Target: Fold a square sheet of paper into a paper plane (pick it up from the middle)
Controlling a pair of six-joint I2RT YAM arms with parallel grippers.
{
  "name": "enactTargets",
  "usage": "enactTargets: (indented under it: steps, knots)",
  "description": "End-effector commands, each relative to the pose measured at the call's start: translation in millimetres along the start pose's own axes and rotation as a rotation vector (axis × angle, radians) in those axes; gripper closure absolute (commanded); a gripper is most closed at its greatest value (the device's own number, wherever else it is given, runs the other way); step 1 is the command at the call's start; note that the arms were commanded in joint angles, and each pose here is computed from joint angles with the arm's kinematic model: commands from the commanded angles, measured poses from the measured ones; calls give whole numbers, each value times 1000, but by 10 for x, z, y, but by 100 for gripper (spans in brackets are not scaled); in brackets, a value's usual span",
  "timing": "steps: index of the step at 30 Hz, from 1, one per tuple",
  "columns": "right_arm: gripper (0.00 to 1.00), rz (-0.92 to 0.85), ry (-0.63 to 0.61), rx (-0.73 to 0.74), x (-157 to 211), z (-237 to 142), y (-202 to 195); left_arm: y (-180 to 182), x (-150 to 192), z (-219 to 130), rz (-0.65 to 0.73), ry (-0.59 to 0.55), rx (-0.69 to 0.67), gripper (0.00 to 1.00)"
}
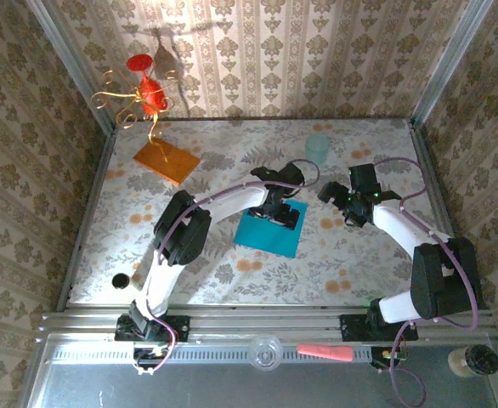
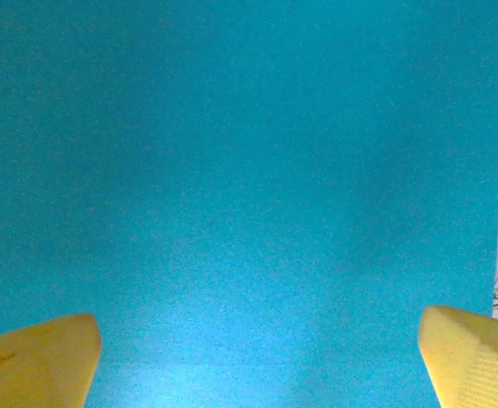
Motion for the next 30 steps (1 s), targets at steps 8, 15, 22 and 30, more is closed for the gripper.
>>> enactTargets:
  steps: [8,15,22,30]
  knots:
    - [0,-11,7,-16,7,2,-13,16,-2,166,-98,23,-79,11]
    - [0,-8,18,-17,5,31,-10,20,5,286,-100,50,-102,16]
    - [0,-14,26,-18,-5,41,5,36,54,402,-94,78,-123,19]
    - [0,-7,26,-12,-2,45,-4,83,171,562,-107,120,-128,23]
Point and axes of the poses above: each hand's point on the last joint's axis, 136 mm out from that joint toward the fingers, its own z axis out along the fingers, its own y axis along the line the jaws close on, x = y × z, the point moved 9 cm from there along -z, back along the fingers, and after that the axes turned 1 degree about -z, right-handed, at the moved point
